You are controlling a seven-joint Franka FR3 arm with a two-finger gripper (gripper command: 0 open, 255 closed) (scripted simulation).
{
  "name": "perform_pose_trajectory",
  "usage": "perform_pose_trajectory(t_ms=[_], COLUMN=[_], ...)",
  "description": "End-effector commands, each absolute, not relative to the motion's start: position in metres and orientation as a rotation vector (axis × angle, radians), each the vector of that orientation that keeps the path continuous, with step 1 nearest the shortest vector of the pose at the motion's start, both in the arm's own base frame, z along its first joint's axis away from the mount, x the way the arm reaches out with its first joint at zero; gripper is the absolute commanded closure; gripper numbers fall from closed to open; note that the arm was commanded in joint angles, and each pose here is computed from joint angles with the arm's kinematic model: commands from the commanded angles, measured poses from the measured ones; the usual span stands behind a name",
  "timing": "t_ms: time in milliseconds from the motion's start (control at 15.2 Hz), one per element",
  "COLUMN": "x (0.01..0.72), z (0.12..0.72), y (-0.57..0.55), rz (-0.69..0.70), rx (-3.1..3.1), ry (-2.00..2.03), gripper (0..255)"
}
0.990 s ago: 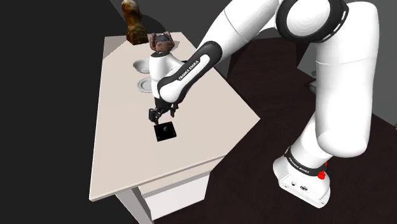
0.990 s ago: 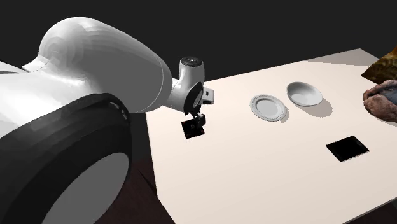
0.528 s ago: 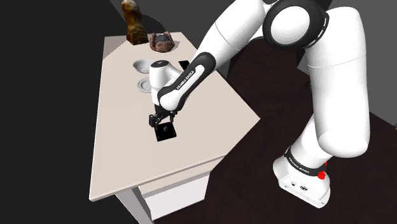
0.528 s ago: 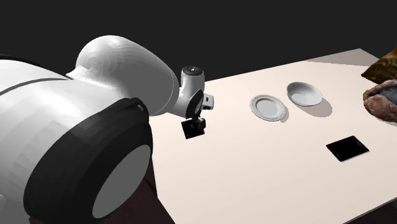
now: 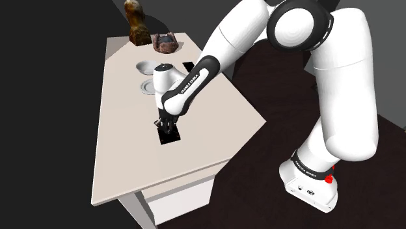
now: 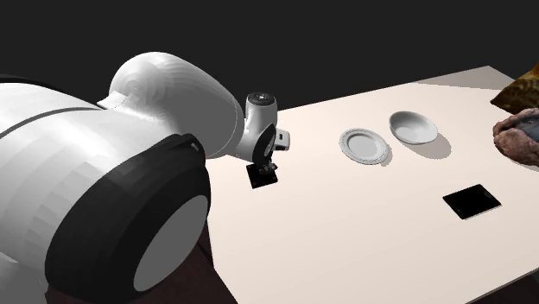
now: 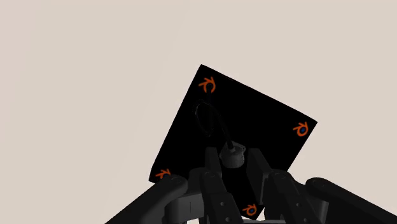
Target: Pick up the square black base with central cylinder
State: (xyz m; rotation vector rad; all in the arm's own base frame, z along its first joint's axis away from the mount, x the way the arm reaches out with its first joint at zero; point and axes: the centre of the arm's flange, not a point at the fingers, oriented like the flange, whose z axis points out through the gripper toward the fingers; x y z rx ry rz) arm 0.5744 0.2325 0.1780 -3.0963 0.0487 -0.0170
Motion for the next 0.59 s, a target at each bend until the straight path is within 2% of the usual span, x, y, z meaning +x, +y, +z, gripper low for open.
perform_pose_trajectory(t_ms=[0, 528], x=[0.574, 0.574], z=[0.178, 0.204], y=[0.232, 0.232], rz=[-0.016, -0.016], rx=[-3.097, -3.097], ry=[0.050, 0.049], gripper=[255, 255])
